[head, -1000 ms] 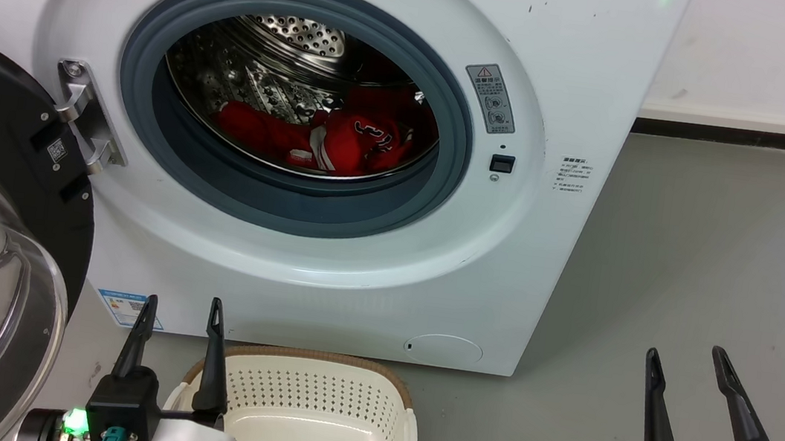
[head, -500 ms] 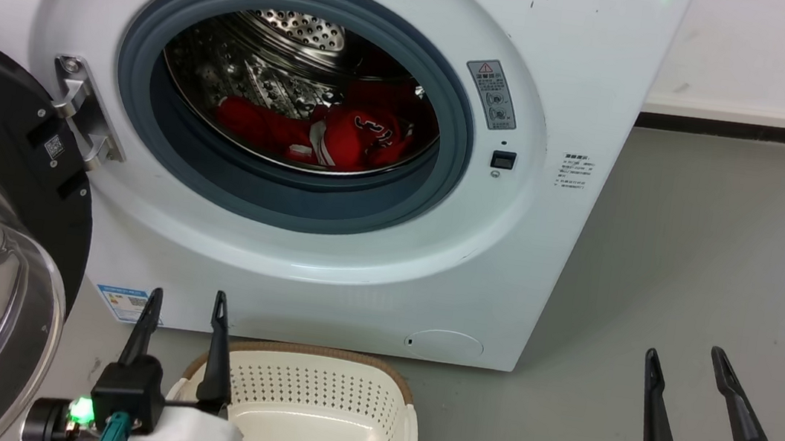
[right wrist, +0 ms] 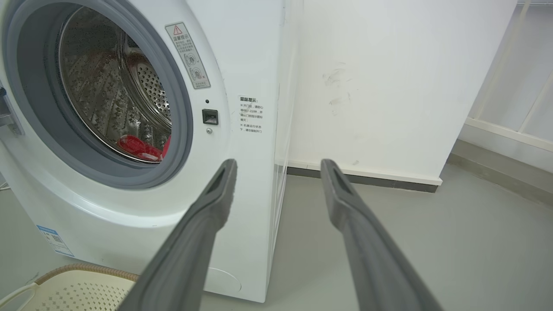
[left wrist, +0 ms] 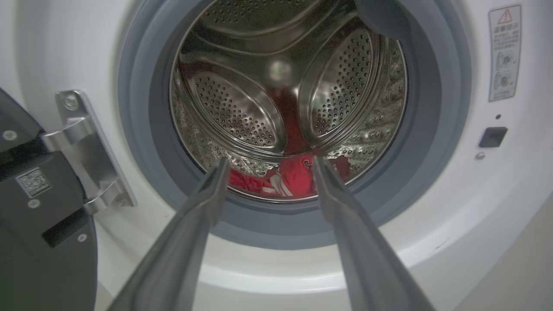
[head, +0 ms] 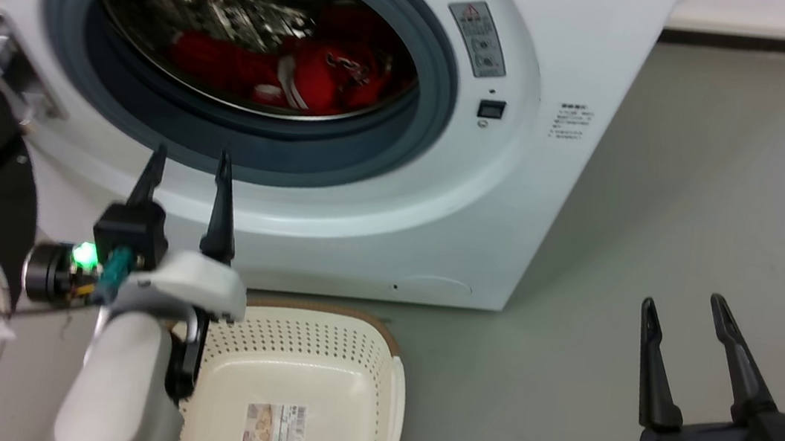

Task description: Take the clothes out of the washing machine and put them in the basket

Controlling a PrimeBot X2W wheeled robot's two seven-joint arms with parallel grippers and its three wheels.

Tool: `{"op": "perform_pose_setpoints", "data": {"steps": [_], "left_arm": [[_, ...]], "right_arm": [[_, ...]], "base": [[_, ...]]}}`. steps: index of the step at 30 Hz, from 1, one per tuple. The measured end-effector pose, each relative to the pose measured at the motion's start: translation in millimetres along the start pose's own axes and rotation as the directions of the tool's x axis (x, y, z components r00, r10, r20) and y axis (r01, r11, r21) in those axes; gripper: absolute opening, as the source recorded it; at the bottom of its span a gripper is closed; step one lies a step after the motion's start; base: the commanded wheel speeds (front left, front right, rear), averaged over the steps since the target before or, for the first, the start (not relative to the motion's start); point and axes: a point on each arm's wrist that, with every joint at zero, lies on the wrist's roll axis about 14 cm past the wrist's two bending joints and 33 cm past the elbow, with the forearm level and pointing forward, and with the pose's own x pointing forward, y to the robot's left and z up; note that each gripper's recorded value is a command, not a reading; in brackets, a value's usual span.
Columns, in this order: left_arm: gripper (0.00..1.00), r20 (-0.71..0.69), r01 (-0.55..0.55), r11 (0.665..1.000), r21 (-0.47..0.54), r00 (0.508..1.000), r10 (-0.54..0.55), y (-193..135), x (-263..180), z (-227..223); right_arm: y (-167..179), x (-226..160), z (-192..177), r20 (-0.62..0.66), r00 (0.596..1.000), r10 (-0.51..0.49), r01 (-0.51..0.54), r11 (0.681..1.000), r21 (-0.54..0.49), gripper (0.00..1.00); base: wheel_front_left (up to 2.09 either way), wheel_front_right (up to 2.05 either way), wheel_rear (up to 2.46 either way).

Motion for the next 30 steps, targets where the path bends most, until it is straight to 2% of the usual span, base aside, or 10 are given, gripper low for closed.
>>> {"op": "perform_pose_setpoints", "data": {"steps": [15, 22, 28, 30], "left_arm": [[1.0, -0.185, 0.185, 0.981, 0.063, 0.968, -0.17, -40.5, 131.2, -72.1], [1.0, -0.277, 0.204, 0.976, 0.071, 0.945, -0.177, -46.8, 192.5, -98.5], [1.0, -0.369, 0.246, 0.958, 0.15, 0.912, -0.176, -46.1, 226.3, -136.1], [1.0, -0.394, 0.245, 0.959, 0.141, 0.903, -0.173, -47.1, 232.1, -150.0]], "right_arm": [[-23.0, 30.2, -34.9, -0.071, 0.996, -0.057, 0.058, 0.998, 0.013, 1.0], [-31.1, 47.1, -57.1, -0.108, 0.992, -0.071, 0.073, 0.997, 0.015, 1.0], [-43.1, 55.0, -80.1, -0.152, 0.983, -0.098, 0.101, 0.995, 0.012, 1.0], [-47.4, 53.5, -86.7, -0.17, 0.979, -0.11, 0.114, 0.993, 0.01, 1.0]], "base": [[0.0, 0.0, 0.0], [0.0, 0.0, 0.0], [0.0, 0.0, 0.0], [0.0, 0.0, 0.0]]}}
